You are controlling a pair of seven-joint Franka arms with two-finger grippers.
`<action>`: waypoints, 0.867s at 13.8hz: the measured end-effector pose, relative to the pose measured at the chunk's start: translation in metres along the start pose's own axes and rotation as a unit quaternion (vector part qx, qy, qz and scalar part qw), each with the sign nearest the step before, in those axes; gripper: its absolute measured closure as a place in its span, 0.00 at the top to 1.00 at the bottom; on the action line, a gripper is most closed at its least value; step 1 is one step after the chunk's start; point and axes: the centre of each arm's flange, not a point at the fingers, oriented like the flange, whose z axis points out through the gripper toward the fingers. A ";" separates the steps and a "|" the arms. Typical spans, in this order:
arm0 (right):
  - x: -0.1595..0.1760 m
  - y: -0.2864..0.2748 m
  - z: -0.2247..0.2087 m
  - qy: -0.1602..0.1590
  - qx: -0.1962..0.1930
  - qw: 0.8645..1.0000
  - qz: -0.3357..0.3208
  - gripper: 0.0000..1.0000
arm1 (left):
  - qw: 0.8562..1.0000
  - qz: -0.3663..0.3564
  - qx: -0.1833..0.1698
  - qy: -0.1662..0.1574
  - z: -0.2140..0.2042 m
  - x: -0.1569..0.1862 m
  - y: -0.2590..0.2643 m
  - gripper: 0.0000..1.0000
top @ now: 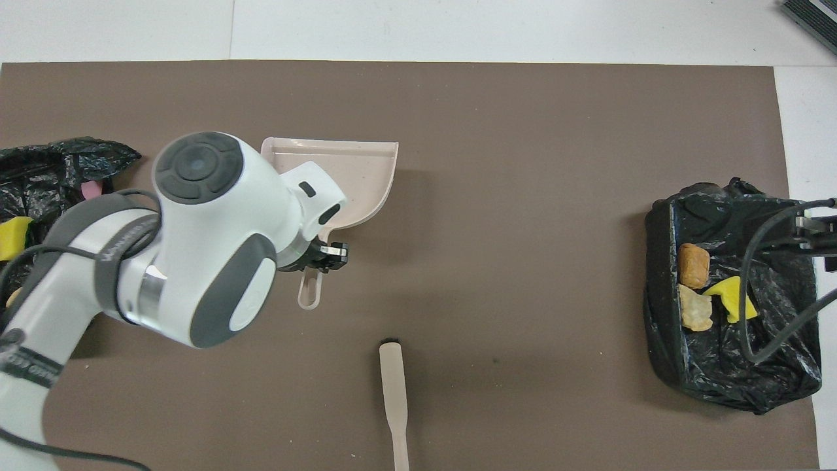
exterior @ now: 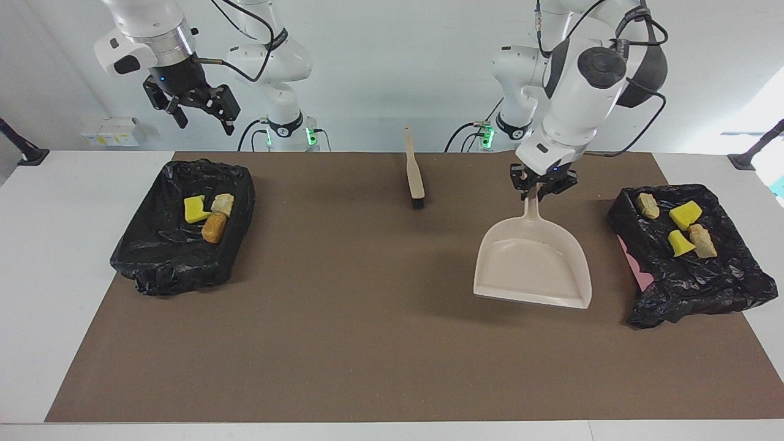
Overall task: Sweep and dump trash in bin
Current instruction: 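Bring the empty dustpan back to the mat center with the left gripper, then release the dustpan and withdraw the left gripper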
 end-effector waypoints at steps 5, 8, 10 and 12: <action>0.000 0.000 0.000 0.000 0.000 1.000 0.000 1.00 | 1.000 -0.011 -0.003 0.011 0.081 0.002 0.065 0.31; 0.000 0.000 0.000 0.000 0.000 1.000 0.000 1.00 | 0.999 -0.031 -0.007 0.016 0.102 0.003 0.076 0.31; 0.000 0.000 0.000 0.000 0.000 1.000 0.000 1.00 | 0.999 -0.039 -0.012 0.027 0.101 0.007 0.074 0.48; 0.000 0.000 0.000 0.000 0.000 1.000 0.000 1.00 | 0.998 -0.054 -0.016 0.037 0.093 0.017 0.060 0.71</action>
